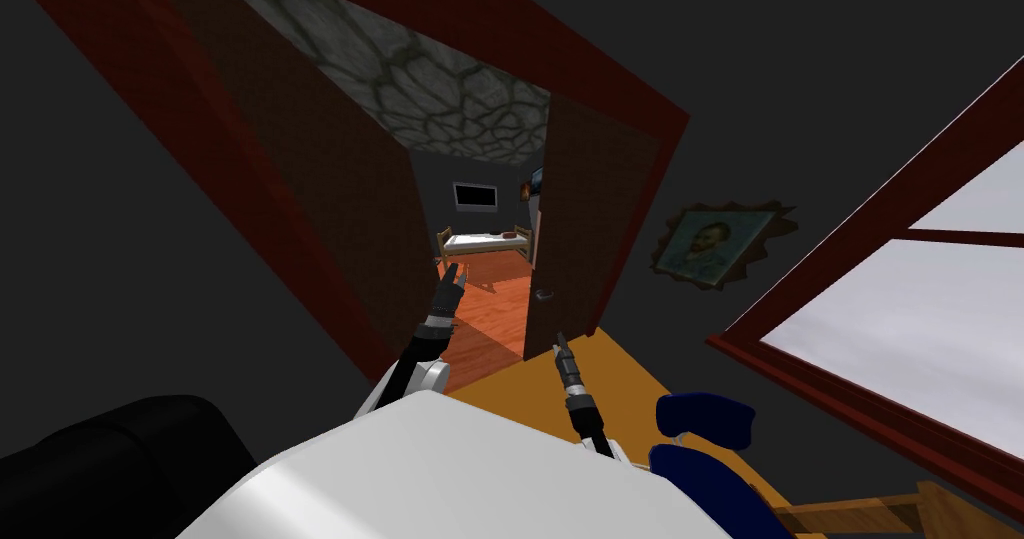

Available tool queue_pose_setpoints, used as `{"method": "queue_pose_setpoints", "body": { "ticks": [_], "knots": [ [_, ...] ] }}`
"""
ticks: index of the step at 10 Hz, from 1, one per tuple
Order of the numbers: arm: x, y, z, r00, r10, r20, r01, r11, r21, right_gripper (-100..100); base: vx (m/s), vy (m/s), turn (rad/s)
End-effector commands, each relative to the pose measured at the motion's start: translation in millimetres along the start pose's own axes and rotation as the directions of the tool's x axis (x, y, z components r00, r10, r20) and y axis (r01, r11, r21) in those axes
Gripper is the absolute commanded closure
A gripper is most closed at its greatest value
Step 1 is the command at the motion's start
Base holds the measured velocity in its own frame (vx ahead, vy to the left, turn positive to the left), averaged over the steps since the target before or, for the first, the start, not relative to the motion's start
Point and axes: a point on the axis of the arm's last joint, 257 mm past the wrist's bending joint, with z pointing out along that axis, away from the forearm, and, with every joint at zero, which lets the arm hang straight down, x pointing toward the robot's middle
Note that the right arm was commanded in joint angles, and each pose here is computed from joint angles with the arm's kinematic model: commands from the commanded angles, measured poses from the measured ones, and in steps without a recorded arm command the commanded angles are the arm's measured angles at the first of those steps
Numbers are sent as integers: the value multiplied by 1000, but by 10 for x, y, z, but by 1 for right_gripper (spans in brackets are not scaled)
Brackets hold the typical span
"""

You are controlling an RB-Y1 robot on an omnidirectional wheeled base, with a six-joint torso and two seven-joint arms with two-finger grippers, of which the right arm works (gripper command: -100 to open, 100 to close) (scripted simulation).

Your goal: Push the door open

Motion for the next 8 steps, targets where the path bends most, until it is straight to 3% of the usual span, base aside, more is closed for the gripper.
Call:
{"method": "queue_pose_setpoints", "body": {
  "ticks": [1,8],
  "knots": [
    [15,-12,-4,1000,1,-3,-1,1000,3,-100,21,-14,-69],
    [15,-12,-4,1000,1,-3,-1,1000,3,-100,-4,4,19]
  ]
}}
